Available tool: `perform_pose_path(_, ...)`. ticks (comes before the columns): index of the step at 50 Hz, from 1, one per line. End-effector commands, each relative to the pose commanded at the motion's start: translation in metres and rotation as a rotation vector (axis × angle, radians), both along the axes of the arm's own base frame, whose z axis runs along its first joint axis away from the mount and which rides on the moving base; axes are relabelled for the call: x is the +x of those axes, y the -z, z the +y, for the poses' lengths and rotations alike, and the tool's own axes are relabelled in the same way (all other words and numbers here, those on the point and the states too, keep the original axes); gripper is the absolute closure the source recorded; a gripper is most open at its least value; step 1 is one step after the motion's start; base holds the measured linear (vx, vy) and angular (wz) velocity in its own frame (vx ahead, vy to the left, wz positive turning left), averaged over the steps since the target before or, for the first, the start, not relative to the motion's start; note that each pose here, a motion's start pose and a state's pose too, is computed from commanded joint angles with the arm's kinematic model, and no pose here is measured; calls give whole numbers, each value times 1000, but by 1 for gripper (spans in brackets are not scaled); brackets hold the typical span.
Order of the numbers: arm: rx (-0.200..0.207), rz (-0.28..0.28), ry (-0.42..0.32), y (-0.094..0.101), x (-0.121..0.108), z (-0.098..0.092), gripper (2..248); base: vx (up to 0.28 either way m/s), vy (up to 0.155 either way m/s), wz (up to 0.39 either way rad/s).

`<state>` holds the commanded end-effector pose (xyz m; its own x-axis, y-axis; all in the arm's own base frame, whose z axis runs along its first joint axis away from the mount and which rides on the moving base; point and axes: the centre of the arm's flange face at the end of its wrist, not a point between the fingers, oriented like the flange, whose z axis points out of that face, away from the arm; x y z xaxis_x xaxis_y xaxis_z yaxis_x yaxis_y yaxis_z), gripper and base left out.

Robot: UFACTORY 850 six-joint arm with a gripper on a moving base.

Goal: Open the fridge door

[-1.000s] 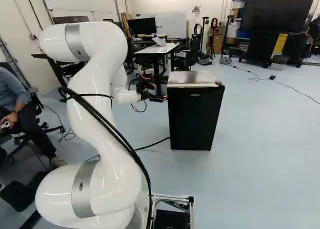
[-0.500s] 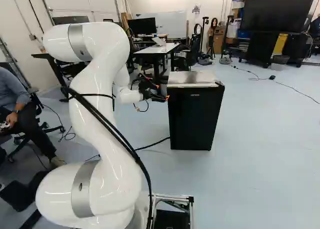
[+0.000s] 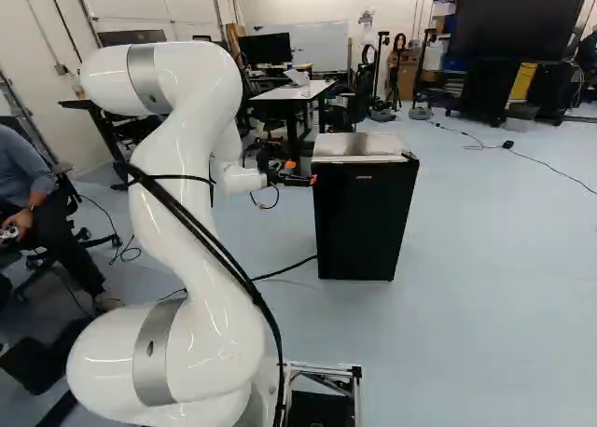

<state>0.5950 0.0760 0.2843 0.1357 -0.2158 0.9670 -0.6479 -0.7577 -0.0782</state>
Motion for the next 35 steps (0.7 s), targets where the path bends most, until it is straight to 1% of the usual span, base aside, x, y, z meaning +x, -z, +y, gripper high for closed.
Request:
perform_pose_path(15,-5,4,1,0,0,-1,3,0,0,0)
perform_pose_path(35,-4,2,18,0,3,-12,3,0,0,0)
